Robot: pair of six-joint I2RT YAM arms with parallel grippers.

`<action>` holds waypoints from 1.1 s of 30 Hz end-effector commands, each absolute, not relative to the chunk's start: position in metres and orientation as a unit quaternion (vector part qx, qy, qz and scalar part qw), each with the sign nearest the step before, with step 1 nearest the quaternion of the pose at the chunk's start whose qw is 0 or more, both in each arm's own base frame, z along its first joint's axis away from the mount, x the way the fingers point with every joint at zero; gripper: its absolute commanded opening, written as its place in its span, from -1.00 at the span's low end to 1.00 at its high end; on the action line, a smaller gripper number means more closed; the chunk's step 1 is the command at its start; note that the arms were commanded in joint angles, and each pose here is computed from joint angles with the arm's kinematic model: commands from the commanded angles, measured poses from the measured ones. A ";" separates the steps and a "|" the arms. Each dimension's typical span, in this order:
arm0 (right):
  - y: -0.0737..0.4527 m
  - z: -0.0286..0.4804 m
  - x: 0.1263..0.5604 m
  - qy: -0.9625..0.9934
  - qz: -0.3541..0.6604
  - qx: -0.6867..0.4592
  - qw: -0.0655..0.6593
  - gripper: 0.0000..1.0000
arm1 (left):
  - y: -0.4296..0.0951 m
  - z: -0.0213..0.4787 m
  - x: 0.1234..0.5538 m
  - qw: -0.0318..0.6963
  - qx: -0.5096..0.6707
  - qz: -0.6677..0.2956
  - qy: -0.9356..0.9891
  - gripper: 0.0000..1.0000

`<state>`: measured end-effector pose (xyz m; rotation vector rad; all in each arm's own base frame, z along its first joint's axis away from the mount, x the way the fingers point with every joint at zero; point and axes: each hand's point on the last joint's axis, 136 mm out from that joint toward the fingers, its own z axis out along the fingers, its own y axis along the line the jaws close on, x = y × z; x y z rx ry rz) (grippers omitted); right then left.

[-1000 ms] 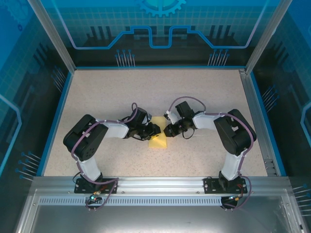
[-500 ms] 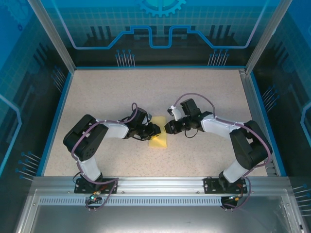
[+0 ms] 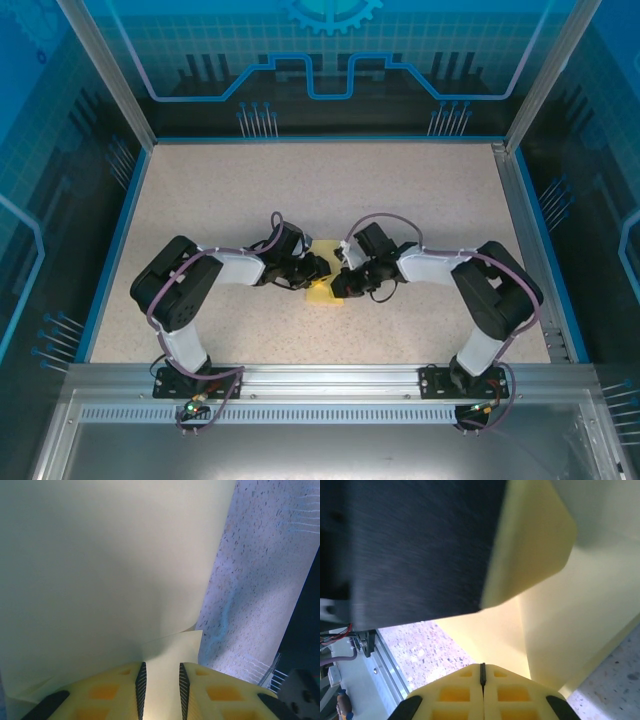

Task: Fold a paper plane with a square sheet of paper (pick it up from the middle)
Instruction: Fold the triangle a second time at the center of the table.

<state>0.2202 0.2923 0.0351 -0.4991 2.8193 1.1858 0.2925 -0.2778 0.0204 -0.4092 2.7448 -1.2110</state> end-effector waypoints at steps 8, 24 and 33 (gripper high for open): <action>0.298 0.038 0.225 0.917 0.372 -0.146 0.013 -0.86 | -0.270 -0.003 0.274 0.026 -0.136 -0.366 0.920 -0.45; 0.276 -0.001 0.213 0.941 0.313 -0.124 -0.024 -0.84 | -0.268 -0.006 0.271 0.024 -0.138 -0.360 0.922 -0.46; 0.270 -0.010 0.209 0.944 0.304 -0.120 -0.037 -0.82 | -0.266 -0.008 0.270 0.024 -0.139 -0.357 0.923 -0.47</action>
